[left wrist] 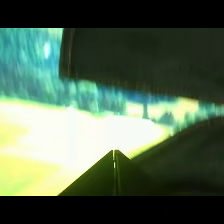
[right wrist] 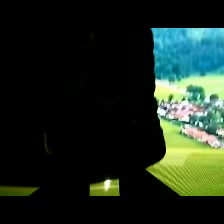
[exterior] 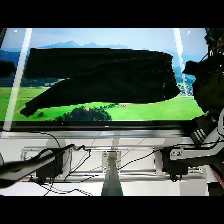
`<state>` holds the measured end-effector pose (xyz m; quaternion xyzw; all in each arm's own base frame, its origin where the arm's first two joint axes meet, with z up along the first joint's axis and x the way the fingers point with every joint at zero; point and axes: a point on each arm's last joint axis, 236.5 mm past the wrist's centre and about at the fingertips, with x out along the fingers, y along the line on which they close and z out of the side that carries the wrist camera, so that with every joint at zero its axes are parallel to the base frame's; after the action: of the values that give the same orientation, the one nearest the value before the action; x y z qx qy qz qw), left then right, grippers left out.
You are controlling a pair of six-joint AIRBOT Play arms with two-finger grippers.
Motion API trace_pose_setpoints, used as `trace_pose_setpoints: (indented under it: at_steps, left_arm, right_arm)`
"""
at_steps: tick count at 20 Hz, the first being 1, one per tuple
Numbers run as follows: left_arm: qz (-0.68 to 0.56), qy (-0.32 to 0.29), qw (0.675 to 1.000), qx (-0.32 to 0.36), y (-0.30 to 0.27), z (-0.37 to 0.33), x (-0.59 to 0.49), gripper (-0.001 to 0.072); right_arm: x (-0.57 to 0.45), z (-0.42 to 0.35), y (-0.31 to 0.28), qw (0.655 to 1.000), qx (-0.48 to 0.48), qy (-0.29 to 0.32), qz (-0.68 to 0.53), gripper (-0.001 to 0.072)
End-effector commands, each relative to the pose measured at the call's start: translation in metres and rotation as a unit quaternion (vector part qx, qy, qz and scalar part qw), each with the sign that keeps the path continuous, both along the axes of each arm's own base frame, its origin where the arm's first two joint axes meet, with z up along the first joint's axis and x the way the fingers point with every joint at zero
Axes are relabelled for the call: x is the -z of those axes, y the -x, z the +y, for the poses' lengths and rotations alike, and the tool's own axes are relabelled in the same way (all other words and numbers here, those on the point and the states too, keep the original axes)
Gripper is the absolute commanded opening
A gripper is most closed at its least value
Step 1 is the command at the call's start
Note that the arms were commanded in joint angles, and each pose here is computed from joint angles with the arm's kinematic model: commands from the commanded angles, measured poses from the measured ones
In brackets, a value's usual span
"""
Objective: Fold the clothes and pants, and hang the long-sleeved shirts on hangers.
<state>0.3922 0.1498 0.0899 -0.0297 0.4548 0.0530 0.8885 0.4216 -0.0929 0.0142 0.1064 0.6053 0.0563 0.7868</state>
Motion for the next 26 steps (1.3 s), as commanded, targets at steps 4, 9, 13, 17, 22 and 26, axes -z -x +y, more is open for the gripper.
trace_pose_setpoints:
  at_steps: [4, 9, 13, 17, 22, 26]
  left_arm:
    - [0.113, 0.046, 0.992, 0.019, 0.095, -0.013, 0.106, 0.0630]
    - [0.169, -0.005, 0.982, 0.089, 0.130, -0.013, 0.156, 0.0628]
    - [0.123, -0.087, 0.986, 0.068, 0.111, 0.020, 0.158, 0.0606]
    - [0.079, -0.127, 0.987, 0.052, 0.091, 0.038, 0.144, 0.0192]
    - [0.068, -0.137, 0.987, 0.049, 0.087, 0.041, 0.141, 0.0032]
    - [-0.005, -0.193, 0.980, 0.038, 0.048, 0.061, 0.092, 0.0029]
  right_arm:
    - [0.002, 0.011, 0.056, 0.993, -0.016, -0.030, 0.113, 0.0202]
    - [0.002, 0.010, 0.053, 0.994, -0.015, -0.027, 0.106, 0.0202]
    - [0.003, 0.008, 0.051, 0.994, -0.014, -0.022, 0.103, 0.0202]
    - [0.005, -0.002, 0.054, 0.994, -0.014, -0.002, 0.110, 0.0202]
    - [0.007, -0.010, 0.053, 0.994, -0.013, 0.017, 0.106, 0.0202]
    - [0.009, -0.012, 0.055, 0.995, -0.023, 0.004, 0.101, 0.0053]
